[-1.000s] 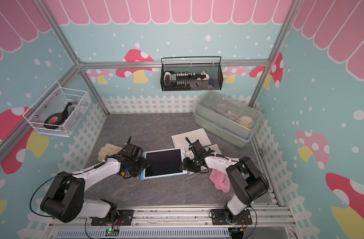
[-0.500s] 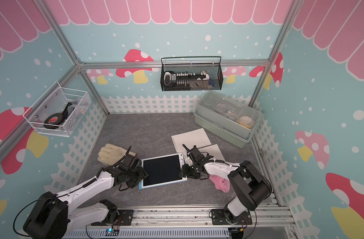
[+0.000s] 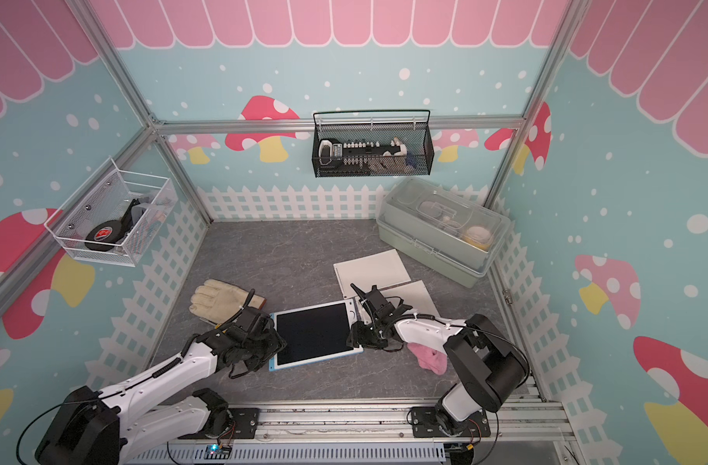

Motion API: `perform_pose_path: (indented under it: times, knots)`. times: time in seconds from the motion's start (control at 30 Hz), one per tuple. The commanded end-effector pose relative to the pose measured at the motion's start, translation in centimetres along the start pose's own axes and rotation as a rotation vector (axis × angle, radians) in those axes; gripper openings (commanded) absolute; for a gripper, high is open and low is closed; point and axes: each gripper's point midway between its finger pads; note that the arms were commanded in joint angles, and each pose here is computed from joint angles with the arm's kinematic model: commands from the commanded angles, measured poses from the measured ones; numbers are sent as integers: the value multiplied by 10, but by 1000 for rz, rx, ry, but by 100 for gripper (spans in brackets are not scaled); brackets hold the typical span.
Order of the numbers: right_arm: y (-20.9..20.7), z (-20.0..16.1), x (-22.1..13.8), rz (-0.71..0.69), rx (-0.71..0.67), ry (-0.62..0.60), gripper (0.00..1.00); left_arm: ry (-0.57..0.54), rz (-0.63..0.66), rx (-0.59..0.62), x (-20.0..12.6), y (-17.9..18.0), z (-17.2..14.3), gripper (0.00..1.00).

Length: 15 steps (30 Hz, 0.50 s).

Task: Wipe the drawing tablet
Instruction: Move the drawing tablet to the center of the board, then pick up the cleaning item at the center of the board.

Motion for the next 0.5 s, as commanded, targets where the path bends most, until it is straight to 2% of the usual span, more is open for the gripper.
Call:
perform_pose_path:
  times: [0.0,0.2,0.37,0.47]
  knots:
    - [15,-13,4,43,-43,44,58,116,-49,-14,7,-11,-22,68]
    - [10,-10,1,-17,-52,44,58,108,-28,-9,9,-12,-19,68]
    - [11,13,-48,-139,-145,-104,63,87,-26,11,-2,-16,-14,68]
    - [-6,28,-86,-294,-145,-231,68,61,0,36,-12,-16,-7,68]
Point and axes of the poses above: each gripper's point midway between its finger pads, its own x axis out along the fingers, its own y axis along the line the jaws close on, z = x × y, and after that the axes turned 6 degrees about x, right-handed
